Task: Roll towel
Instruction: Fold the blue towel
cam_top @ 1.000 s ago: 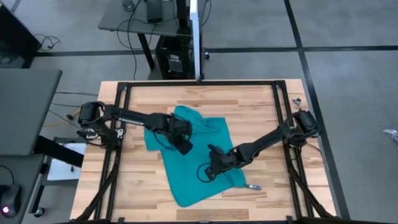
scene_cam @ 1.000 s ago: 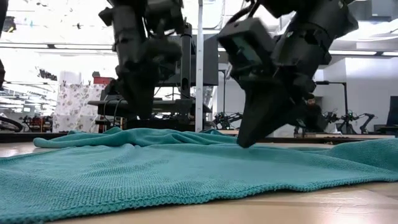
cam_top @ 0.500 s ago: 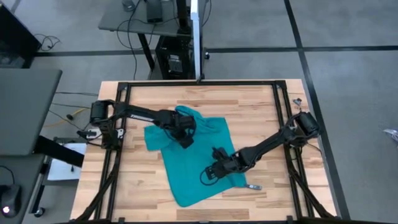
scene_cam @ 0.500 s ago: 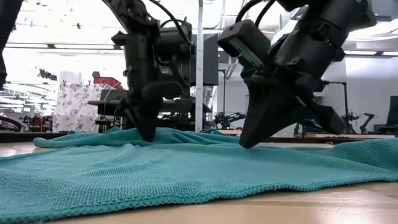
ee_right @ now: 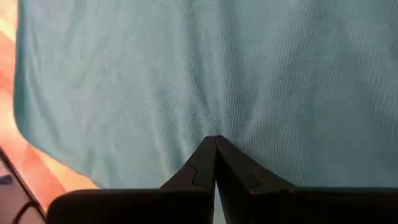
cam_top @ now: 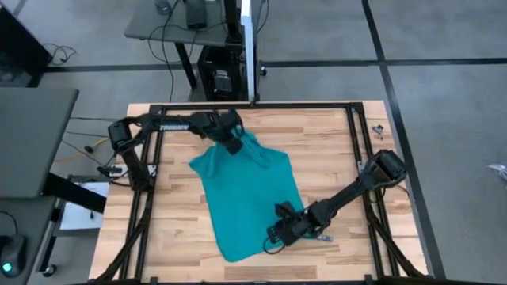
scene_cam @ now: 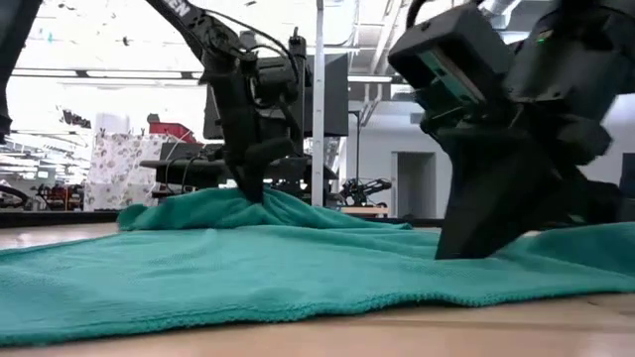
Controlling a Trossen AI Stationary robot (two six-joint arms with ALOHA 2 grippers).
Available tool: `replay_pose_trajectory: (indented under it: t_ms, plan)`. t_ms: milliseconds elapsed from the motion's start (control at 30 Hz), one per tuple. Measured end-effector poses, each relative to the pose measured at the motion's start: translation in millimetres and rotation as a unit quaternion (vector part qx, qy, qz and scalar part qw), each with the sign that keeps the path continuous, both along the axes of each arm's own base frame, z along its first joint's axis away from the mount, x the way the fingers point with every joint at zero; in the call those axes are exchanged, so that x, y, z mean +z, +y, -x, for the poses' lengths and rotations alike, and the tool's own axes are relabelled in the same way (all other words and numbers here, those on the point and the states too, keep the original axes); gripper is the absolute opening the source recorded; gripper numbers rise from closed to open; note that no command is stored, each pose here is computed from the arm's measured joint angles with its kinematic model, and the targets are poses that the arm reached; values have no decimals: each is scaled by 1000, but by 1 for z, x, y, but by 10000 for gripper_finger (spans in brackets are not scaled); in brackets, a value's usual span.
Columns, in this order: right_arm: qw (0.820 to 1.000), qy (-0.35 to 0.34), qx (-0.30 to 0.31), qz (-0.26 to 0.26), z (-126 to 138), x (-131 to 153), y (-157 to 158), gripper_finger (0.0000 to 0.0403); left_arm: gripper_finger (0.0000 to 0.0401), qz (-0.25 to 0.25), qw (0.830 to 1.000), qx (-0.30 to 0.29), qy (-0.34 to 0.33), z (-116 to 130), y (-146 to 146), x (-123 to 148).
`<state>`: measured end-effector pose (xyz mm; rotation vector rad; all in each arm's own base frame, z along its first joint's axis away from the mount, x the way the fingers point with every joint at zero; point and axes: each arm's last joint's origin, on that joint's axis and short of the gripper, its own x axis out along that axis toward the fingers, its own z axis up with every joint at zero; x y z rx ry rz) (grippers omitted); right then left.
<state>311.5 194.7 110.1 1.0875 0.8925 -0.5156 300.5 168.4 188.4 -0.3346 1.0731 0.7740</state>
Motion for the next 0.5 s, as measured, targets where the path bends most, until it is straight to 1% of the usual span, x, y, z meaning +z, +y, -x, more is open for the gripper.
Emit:
replay_pose_trajectory:
  t_ms: [167, 300, 367, 400, 433, 500]
  plan:
    - [1000, -2, -7, -30, 11, -6, 22, 0, 39, -33, 999, 25, -16, 18, 46, 11]
    - [999, 0, 0, -39, 17, -3, 28, 0, 39, -52, 996, 69, -26, 35, 77, 26]
    - [999, 2, 9, -45, 18, 1, 29, 0, 39, -49, 995, 86, -27, 42, 83, 38]
    - [999, 0, 15, -46, 18, 4, 28, 0, 39, -42, 995, 83, -30, 43, 82, 44]
    - [999, 1, 21, -45, 17, 6, 25, 0, 39, -29, 996, 73, -41, 44, 80, 51]
    - [999, -1, 33, -34, 13, 12, 17, 0, 39, 13, 997, 29, -63, 42, 68, 64]
